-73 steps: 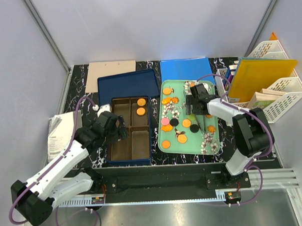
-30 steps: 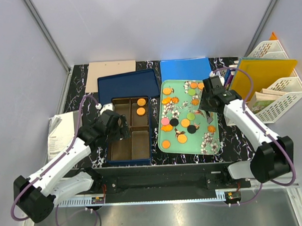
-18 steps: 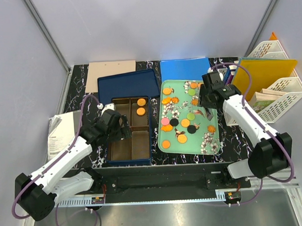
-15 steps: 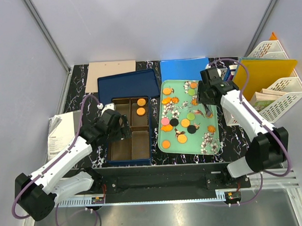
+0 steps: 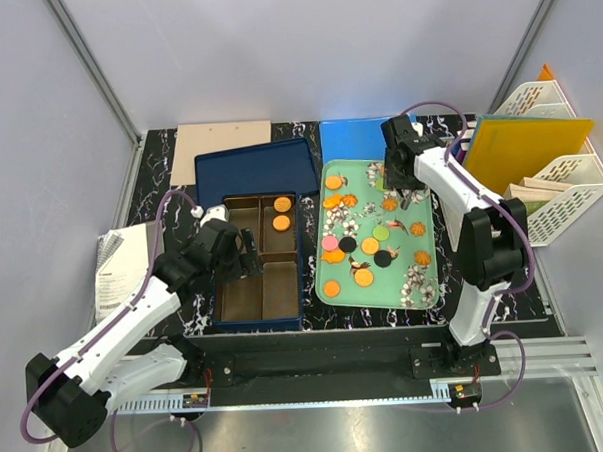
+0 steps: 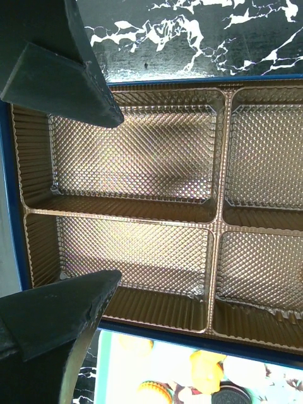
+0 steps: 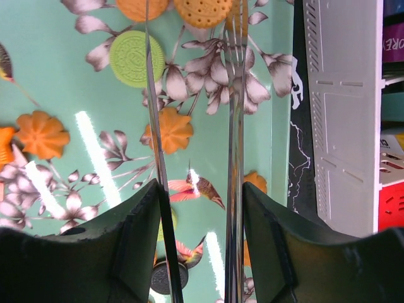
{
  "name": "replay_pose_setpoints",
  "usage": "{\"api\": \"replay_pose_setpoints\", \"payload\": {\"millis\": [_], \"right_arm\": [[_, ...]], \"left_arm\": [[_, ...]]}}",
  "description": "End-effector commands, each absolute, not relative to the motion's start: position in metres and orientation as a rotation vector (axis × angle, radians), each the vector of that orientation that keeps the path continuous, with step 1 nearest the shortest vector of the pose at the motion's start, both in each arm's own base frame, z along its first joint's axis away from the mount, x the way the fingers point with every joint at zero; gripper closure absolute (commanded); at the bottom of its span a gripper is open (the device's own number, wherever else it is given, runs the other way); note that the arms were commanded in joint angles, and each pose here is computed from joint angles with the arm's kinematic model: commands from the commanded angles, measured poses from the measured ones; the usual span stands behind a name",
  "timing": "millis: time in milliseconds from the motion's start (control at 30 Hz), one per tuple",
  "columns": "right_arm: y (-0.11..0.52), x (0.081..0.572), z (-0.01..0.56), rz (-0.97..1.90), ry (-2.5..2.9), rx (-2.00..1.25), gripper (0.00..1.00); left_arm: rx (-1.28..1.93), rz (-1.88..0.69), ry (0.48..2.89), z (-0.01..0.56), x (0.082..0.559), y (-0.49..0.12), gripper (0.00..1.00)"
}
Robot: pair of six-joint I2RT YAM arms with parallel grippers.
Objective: Pack the cookies
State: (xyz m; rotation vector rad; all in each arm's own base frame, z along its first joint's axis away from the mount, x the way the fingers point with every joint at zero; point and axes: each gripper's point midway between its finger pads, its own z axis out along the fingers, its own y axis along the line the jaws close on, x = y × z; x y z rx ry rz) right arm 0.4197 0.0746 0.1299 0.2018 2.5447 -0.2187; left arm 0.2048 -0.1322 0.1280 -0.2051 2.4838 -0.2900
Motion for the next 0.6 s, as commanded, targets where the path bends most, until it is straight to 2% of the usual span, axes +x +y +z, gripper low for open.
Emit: {"api": "replay_pose_setpoints", "payload": {"millis": [0, 300, 567], "right_arm": [[0.049, 0.439, 0.144, -0.293, 2.488, 0.274, 0.42], [0.04, 0.447, 0.123, -0.301, 2.535, 0.307, 0.42], [0.048, 0.458, 0.133, -0.241, 2.509, 0.313, 0.4]], "left_arm": [[-0.212, -0.289, 2.44, 0.138, 0.209, -0.13, 0.01], [-0.177, -0.245, 2.447, 0.137, 0.216, -0.13, 0.01], [-0.159, -0.222, 2.455, 0.137, 0.22, -0.131, 0.01]]}}
